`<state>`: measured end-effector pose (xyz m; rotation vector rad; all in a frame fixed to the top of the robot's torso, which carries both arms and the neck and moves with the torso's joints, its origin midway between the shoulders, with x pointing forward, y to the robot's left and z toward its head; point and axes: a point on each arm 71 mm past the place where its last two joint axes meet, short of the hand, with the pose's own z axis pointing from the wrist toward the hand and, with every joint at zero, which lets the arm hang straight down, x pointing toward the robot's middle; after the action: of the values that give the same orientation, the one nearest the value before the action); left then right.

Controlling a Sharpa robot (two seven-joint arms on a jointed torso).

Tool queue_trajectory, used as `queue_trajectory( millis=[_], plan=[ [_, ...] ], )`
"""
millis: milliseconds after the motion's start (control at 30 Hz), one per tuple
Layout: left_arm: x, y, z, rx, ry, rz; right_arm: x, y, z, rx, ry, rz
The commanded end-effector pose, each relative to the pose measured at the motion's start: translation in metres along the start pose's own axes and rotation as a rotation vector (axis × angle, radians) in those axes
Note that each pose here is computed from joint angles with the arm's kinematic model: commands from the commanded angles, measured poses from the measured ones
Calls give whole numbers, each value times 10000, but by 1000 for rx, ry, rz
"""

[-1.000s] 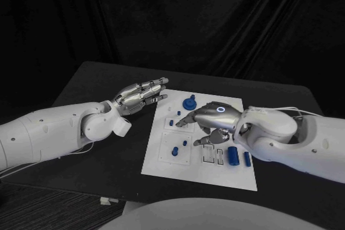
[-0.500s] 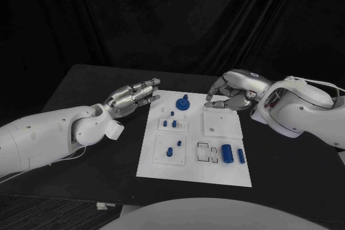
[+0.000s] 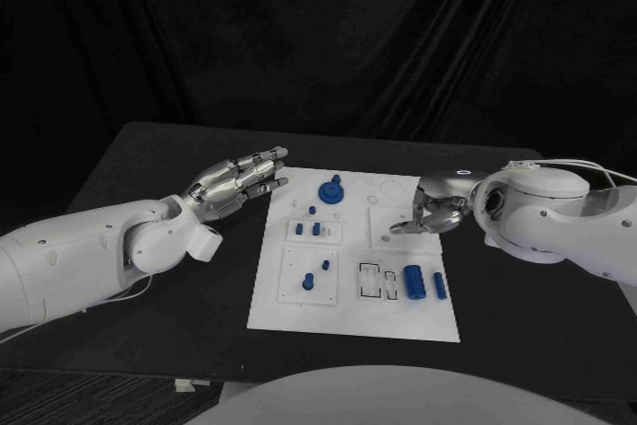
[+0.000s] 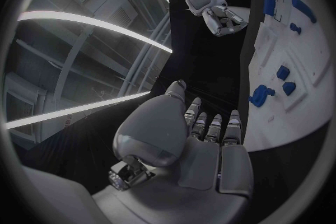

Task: Assemble the parts on the task board

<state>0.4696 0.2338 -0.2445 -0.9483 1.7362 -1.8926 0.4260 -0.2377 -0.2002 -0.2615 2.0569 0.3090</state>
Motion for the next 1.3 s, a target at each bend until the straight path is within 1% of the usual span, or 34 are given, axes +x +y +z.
queue_trajectory(
  millis=[33,133,200,500,633,933,1300],
  plan=[
    [1,13,-12,11,7,-10,155,-126,-37,158,156,-103],
    [-10,31,-27,8,2,-11,195,-133,-59,169,175,-99],
    [-14,38,-33,7,0,-12,207,-130,-68,171,177,-96],
    [-20,60,-39,5,-2,-14,255,-90,-91,157,169,-68],
    [-24,66,-37,4,-2,-14,303,-71,-91,145,173,-38],
    [-26,80,-35,2,-1,-16,388,-13,-95,116,162,9],
    [-31,86,-47,1,-3,-17,548,10,-75,113,196,26]
  ],
)
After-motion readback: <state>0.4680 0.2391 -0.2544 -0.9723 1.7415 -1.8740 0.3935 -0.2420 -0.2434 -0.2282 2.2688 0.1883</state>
